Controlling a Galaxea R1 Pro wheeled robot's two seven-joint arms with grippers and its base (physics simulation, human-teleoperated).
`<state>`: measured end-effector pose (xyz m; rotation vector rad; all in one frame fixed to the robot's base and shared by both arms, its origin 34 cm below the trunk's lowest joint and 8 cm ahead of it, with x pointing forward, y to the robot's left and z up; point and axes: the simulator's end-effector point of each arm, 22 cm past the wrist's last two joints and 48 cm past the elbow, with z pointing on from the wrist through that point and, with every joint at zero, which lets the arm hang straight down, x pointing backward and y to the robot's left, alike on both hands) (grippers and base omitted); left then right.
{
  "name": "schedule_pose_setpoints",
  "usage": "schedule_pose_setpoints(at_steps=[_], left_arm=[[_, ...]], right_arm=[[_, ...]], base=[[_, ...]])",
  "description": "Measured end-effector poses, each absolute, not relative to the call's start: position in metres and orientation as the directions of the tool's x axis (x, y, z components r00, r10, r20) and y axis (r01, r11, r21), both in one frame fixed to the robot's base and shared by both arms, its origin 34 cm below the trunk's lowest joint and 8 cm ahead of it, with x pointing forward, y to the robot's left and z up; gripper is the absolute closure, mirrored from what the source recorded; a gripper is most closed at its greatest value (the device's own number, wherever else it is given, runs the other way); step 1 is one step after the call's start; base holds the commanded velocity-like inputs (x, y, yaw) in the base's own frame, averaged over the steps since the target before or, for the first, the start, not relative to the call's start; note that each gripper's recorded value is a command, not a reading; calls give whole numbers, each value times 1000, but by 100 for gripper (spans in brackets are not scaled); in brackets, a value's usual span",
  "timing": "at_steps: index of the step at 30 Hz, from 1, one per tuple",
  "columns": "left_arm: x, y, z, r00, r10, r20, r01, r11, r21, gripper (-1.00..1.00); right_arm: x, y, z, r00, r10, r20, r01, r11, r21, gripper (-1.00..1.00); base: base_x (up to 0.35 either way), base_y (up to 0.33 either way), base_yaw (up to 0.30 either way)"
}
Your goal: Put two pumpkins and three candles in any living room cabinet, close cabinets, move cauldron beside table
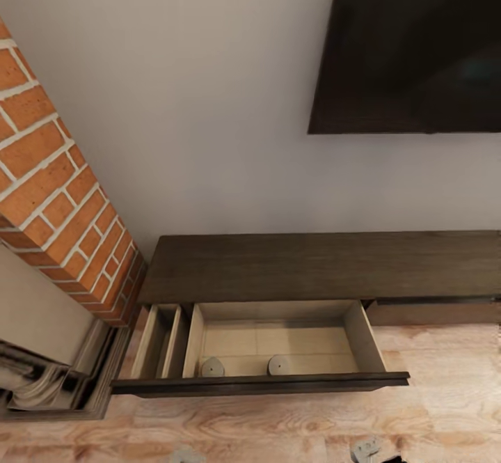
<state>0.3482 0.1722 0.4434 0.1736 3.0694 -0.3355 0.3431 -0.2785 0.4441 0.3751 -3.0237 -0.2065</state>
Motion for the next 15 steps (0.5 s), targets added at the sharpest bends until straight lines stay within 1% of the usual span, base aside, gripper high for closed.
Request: schedule_pose_setpoints(at_steps=[1,4,15], left_arm=[[340,167,444,-993,106,-55,115,969,-220,-100],[339,168,444,-993,105,-58,115,969,-220,-100],[341,174,446,-992,104,-66,116,971,-210,-100]], right_arm=[[336,-263,442,-965,-255,59,-245,959,144,-100],[335,-250,442,-965,-259,49,-250,957,148,-100],[328,-245,443,-965,-259,51,-248,957,152,-100]], base=[[0,0,-228],[0,0,-233],[0,0,-257]])
